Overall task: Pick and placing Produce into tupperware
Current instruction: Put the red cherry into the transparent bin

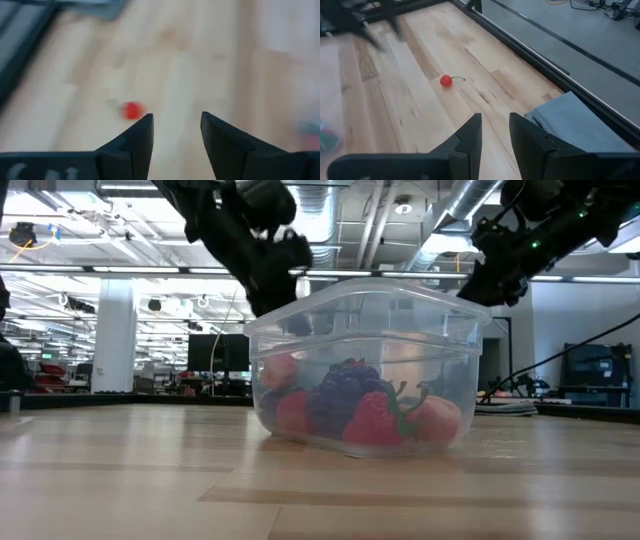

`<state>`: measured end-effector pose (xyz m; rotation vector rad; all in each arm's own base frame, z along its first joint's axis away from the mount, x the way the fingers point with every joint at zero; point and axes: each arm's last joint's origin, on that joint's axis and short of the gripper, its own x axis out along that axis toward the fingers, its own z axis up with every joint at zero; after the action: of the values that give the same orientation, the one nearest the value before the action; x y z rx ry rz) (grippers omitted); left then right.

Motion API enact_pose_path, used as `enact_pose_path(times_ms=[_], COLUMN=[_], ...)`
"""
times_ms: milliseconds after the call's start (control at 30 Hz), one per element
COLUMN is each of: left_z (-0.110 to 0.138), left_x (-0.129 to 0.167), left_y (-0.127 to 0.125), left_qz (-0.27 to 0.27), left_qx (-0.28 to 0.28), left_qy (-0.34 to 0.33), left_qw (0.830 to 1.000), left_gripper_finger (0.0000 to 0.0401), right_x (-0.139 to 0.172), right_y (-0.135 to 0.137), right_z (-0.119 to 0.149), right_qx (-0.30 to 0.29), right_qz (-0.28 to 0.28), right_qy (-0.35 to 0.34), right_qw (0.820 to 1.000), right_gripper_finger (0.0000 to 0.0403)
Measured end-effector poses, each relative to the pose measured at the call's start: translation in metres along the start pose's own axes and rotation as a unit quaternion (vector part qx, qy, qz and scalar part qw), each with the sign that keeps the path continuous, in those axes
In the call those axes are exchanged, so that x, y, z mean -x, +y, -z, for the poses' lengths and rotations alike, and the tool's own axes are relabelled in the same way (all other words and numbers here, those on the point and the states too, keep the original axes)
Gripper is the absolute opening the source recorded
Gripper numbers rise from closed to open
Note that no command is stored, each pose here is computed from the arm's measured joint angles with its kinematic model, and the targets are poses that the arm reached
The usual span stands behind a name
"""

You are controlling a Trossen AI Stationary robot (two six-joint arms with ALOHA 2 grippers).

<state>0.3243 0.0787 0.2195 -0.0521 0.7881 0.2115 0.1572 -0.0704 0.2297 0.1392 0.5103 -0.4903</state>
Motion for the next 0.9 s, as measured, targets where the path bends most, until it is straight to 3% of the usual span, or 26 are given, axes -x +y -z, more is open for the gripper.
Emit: enact_pose_path(times_ms=[233,567,900], left_z=[0.018,0.028,0.019], left_x=[-0.028,-0.055,-0.051], left_y=[0.031,0.041,0.055], left_qz=[-0.045,-0.042,-0.055], left_qx=[0.098,0.257,0.319], left_qy=[0.051,0.052,0.034], left_qw=[0.993,0.964,0.946], left_gripper_finger=[0.0153,0.0153,0.0153], right_x=[0.000,0.000,0.000], right_y=[0.000,0.000,-0.001], right_z=[-0.001,-0.003,-0.005], right_qx=[-0.010,-0.014,-0.013], right_qz=[0.000,0.001,0.006], right_qy=[-0.005,-0.016,-0.024], right_qw=[1.000,1.000,1.000], right_gripper_finger=[0.0122,0.0122,0.0122])
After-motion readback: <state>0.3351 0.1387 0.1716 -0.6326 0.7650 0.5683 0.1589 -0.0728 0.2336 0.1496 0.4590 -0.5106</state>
